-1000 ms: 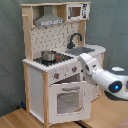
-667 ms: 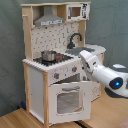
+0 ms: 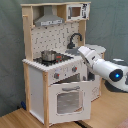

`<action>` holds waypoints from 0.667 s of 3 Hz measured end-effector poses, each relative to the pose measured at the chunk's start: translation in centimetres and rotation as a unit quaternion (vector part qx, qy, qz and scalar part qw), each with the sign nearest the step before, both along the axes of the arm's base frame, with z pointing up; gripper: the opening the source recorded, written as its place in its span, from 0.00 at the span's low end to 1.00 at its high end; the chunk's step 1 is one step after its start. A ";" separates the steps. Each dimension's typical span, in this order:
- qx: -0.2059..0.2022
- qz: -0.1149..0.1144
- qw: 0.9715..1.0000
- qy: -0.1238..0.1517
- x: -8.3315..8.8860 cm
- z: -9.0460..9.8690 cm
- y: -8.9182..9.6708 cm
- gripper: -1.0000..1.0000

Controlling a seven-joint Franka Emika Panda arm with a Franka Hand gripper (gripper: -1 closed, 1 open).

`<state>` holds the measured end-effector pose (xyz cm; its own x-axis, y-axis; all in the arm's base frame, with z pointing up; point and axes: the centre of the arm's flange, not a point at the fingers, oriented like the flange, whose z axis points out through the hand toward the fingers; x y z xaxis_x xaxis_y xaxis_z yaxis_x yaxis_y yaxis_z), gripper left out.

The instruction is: Play with the kitchen

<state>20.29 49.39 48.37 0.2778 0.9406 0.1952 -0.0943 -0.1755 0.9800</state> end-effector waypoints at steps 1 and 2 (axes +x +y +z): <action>-0.027 -0.001 0.999 0.025 1.1 0.3 -1.5 1.00; -0.054 0.004 0.997 0.058 2.1 0.5 -3.0 1.00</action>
<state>22.37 46.36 48.88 0.2852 0.9566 0.0606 0.0210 -0.0695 0.9974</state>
